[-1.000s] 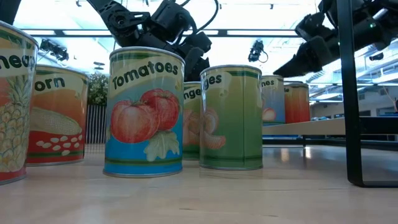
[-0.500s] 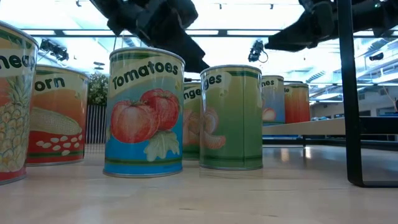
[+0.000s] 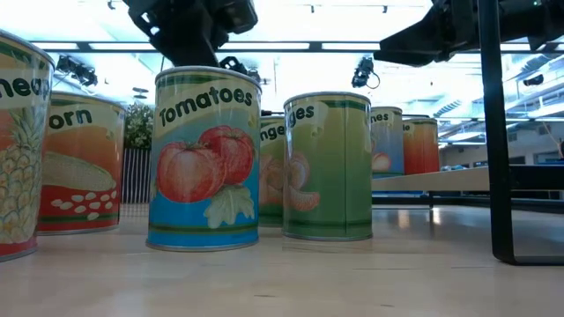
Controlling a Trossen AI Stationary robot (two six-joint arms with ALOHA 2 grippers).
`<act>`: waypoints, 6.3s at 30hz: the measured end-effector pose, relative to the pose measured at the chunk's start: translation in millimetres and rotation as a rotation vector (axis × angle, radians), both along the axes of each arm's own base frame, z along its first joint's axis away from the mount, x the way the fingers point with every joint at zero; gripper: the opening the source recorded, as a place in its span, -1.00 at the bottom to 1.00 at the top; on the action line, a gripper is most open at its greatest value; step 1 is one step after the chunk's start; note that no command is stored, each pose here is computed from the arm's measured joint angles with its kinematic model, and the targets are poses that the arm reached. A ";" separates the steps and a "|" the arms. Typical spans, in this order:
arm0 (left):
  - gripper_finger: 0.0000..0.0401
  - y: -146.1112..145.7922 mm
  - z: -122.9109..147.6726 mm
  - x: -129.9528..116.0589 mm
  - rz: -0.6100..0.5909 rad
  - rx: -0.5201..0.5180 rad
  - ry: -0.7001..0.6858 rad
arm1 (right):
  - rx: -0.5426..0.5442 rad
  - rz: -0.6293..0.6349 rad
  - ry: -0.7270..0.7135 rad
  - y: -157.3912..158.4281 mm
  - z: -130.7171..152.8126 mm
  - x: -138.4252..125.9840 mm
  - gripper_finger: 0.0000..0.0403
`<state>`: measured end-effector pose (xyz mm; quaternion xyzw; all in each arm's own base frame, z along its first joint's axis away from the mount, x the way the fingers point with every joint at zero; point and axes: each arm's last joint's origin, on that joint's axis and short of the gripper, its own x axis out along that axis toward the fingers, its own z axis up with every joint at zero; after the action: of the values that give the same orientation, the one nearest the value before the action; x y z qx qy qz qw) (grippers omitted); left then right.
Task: Pick and place cans onto a shelf
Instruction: Put the top canned oranges on the shelf
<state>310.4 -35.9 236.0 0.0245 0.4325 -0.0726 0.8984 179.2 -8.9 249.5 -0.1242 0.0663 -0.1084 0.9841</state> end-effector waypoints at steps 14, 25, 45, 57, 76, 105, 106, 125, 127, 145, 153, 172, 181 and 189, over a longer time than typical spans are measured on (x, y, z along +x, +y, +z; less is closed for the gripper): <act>0.94 -6.6 -45.1 27.0 0.006 0.015 0.048 | -0.001 0.009 -0.009 0.5 -0.6 3.0 0.78; 0.94 -8.6 -45.0 35.2 -0.010 -0.029 -0.021 | 0.004 0.011 0.035 0.4 -9.1 11.4 0.78; 0.94 -6.5 -52.0 51.7 0.030 0.148 -0.155 | 0.052 0.043 0.201 11.8 -4.8 39.1 0.78; 0.94 -4.2 -50.3 55.4 0.146 0.219 -0.204 | 0.048 0.100 0.318 22.4 -7.2 69.0 0.78; 0.94 -10.0 -45.2 55.9 0.056 0.040 -0.227 | 0.142 0.125 0.528 36.7 -16.2 94.9 0.78; 0.94 -1.9 -36.1 47.2 0.137 0.149 -0.194 | -0.214 0.339 0.675 68.2 -35.1 100.8 0.78; 0.94 -2.4 -36.3 47.0 0.135 0.149 -0.193 | -0.226 0.327 0.679 68.1 -36.6 101.9 0.78; 0.94 -4.3 -36.7 46.4 0.129 0.160 -0.188 | -0.376 0.127 0.722 62.3 -56.2 115.4 0.78; 0.94 -4.4 -36.8 46.1 0.124 0.164 -0.184 | -0.368 0.131 0.695 62.5 -51.6 115.0 0.78; 0.94 5.3 -23.4 23.2 0.157 0.168 -0.053 | -0.015 0.198 0.623 66.6 -34.0 134.8 0.79; 0.94 9.9 -21.7 12.9 0.187 0.162 0.025 | 0.075 0.140 0.673 69.5 -35.6 164.1 0.80; 0.94 12.5 7.3 -20.5 0.282 0.096 0.085 | 0.128 0.056 0.829 62.5 -48.6 181.7 0.78; 0.94 12.2 6.8 -20.0 0.277 0.094 0.086 | 0.146 0.071 0.850 60.4 -50.0 179.8 0.66; 0.94 12.1 7.2 -19.5 0.287 0.085 0.080 | 0.141 0.093 0.861 60.6 -45.8 175.7 0.64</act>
<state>290.9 -23.7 243.1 -0.0025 0.4695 0.0740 0.8798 354.9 51.7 203.7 -0.0933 0.4722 0.0026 0.8765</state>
